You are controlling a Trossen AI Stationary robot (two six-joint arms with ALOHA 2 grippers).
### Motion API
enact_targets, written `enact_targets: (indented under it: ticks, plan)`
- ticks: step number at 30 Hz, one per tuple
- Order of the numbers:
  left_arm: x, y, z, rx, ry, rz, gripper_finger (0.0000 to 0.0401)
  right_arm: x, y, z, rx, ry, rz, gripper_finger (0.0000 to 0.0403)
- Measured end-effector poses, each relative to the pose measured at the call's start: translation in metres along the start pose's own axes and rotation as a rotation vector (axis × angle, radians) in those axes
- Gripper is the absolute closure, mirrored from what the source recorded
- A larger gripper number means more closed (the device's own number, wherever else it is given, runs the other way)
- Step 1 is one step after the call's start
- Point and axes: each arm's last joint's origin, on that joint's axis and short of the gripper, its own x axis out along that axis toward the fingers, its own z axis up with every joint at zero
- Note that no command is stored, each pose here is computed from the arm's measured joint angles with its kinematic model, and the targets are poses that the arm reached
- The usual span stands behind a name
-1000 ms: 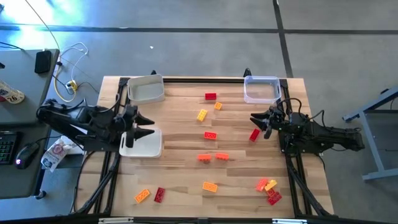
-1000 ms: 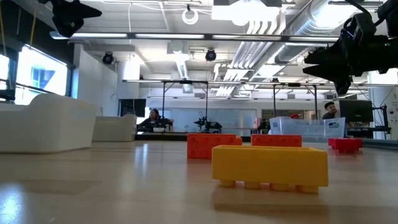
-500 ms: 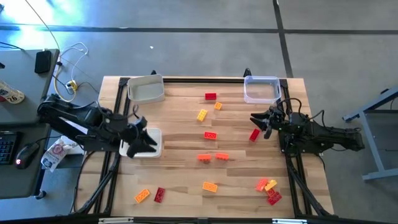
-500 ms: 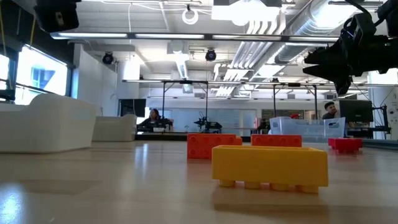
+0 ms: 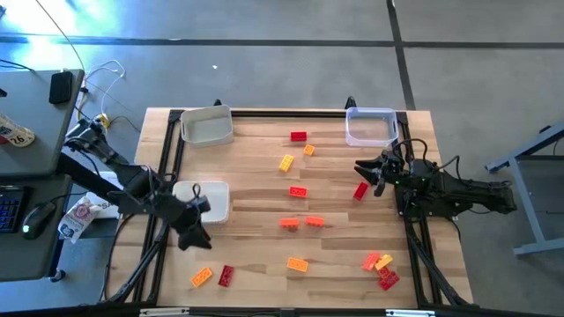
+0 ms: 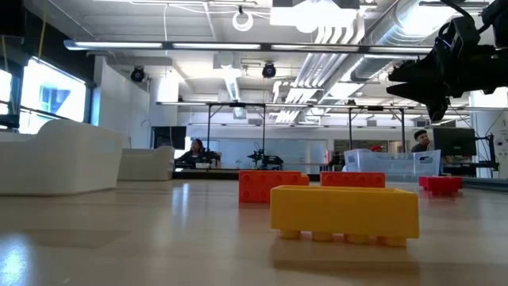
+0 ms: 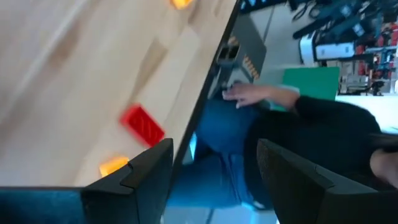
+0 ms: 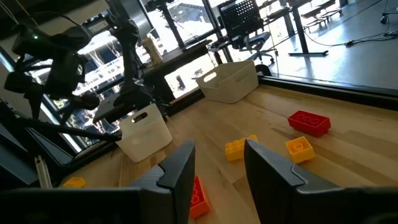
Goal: Sort & place blocks by color
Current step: Put the yellow game piece into the white bin
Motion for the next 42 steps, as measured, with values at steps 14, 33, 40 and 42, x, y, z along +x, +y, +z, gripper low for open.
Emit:
enact_targets:
  ticks: [14,33,40,42]
  plan:
    - [0.046,-0.003,-0.049,-0.087,0.125,0.148,0.0181,0.000,0.000,0.000,0.000,0.000,0.000,0.0279]
    - [0.073,-0.003,-0.082,-0.209,0.205,0.329,0.0189,0.000,0.000,0.000,0.000,0.001,0.000,0.0279]
    - [0.080,-0.005,-0.082,-0.182,0.158,0.401,0.0199,0.000,0.000,0.000,0.000,0.001,0.000,0.0279]
    - [0.087,-0.002,-0.084,-0.167,0.157,0.426,0.0199,0.000,0.000,0.000,0.000,0.001,0.000,0.0279]
